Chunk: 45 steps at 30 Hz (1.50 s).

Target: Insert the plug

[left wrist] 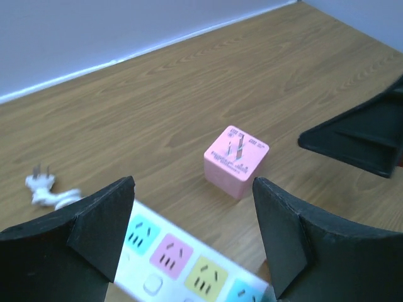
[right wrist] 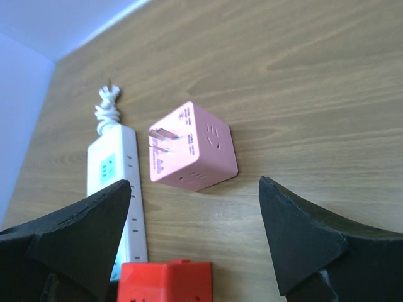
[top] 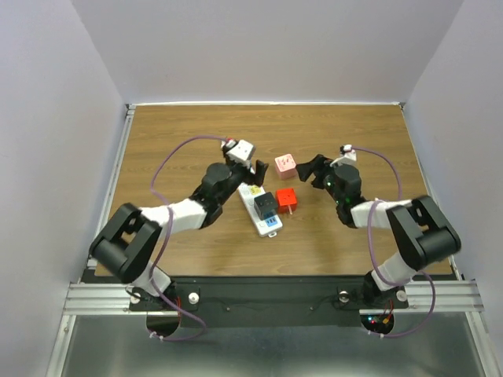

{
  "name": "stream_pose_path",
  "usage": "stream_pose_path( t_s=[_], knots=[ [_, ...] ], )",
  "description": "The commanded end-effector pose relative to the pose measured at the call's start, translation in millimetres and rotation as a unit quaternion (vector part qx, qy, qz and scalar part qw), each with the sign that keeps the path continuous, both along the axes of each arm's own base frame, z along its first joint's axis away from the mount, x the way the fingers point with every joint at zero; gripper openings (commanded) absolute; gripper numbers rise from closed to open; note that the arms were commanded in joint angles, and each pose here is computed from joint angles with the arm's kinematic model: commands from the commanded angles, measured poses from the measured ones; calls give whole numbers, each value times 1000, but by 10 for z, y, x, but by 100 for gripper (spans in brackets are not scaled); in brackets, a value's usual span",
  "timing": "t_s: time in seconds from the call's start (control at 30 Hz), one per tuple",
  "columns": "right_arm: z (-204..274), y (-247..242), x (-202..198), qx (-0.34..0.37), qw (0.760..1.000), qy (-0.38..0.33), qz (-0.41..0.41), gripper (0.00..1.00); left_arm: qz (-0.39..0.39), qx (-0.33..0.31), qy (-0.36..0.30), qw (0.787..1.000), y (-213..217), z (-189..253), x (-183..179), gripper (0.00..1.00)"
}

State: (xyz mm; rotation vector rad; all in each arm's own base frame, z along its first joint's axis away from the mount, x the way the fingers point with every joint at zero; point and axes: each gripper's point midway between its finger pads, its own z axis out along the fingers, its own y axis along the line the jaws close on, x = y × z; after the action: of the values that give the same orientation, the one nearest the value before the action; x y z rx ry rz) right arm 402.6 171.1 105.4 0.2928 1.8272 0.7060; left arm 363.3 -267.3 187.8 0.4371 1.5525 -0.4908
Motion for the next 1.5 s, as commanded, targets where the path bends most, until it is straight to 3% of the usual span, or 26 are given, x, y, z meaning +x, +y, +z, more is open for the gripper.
stream_pose_path(
  t_s=[0.0,0.23,0.63,1.13,1.23,1.3,1.33,1.4,1.43,1.47],
  knots=[
    [490,-266,-63,7,995,-79,-58,88,-58,47,-36,997,-375,158,161,86],
    [732,-495,-430,27,989,-118,-86,89,-86,139,3,987,-897,-299,484,79],
    [953,-586,-807,24,983,-167,-69,92,-98,163,33,981,-1118,-642,665,68],
    [996,-599,-935,11,982,-180,-57,92,-72,152,22,986,-1145,-572,818,63],
    [986,-611,-947,8,982,-180,-57,92,-74,150,21,986,-1162,-559,825,50],
    [993,-611,-954,7,982,-181,-57,92,-74,150,24,986,-1173,-564,832,35],
    [999,-605,-959,8,982,-182,-55,92,-75,153,26,985,-1164,-579,832,35],
    [997,-613,-963,6,982,-183,-56,92,-78,156,31,984,-1180,-620,824,22],
    [997,-611,-964,5,982,-182,-56,92,-79,157,34,984,-1177,-641,825,7],
    [989,-613,-961,4,982,-181,-56,92,-81,156,36,984,-1183,-655,811,5]
  ],
)
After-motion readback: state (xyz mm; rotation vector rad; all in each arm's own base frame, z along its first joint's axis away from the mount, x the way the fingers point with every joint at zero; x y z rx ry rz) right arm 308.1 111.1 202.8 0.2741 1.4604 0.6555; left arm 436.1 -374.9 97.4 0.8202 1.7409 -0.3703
